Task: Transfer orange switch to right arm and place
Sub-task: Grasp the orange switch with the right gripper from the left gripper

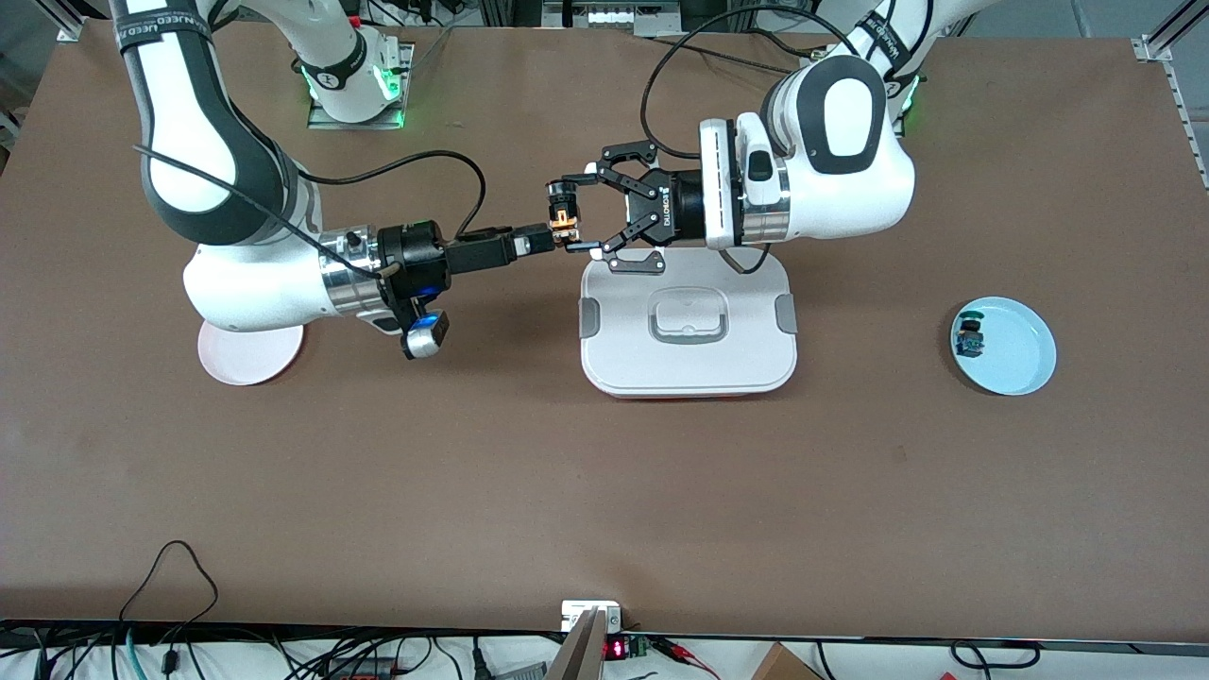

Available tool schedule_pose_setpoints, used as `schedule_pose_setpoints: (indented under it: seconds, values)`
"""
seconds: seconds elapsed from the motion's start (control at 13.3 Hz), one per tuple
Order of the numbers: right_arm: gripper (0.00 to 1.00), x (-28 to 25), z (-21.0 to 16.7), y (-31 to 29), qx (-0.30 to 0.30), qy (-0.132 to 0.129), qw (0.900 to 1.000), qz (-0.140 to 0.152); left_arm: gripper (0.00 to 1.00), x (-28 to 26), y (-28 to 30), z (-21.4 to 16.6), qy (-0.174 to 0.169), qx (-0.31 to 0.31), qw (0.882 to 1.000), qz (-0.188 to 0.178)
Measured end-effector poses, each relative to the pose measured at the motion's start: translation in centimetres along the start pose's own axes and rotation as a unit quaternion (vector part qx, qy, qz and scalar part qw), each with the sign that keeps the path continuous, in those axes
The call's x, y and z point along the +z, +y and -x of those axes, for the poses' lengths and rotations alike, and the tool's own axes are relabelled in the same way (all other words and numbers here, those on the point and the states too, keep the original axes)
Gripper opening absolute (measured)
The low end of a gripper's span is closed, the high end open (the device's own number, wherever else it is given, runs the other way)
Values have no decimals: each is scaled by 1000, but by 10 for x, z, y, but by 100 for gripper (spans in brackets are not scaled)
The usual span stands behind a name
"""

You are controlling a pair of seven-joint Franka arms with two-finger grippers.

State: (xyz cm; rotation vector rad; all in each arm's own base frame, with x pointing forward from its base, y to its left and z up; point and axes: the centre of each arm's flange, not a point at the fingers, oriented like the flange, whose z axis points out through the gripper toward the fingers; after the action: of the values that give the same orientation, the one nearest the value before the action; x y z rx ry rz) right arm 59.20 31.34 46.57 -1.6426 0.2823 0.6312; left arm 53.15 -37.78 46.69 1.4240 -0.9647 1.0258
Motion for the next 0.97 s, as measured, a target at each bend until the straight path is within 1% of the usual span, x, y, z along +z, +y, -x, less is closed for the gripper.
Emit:
schedule_pose_setpoints:
  seconds: [0.38, 0.45, 0.67, 0.82, 0.97]
  values:
    - [100, -1, 22, -1, -5, -2, 1000, -2, 72, 0, 0, 0, 0, 0, 1000, 0]
    - [100, 1, 22, -2, -5, -2, 1000, -7, 72, 0, 0, 0, 0, 0, 1000, 0]
    - [100, 3, 18, -3, 1, 9, 999, -43, 72, -1, 0, 0, 0, 0, 1000, 0]
    - [100, 9, 16, -1, -7, 19, 999, -48, 72, -1, 0, 0, 0, 0, 1000, -1]
    - [100, 16, 16, 0, -10, 21, 999, -47, 72, -1, -1, 0, 0, 0, 1000, -1]
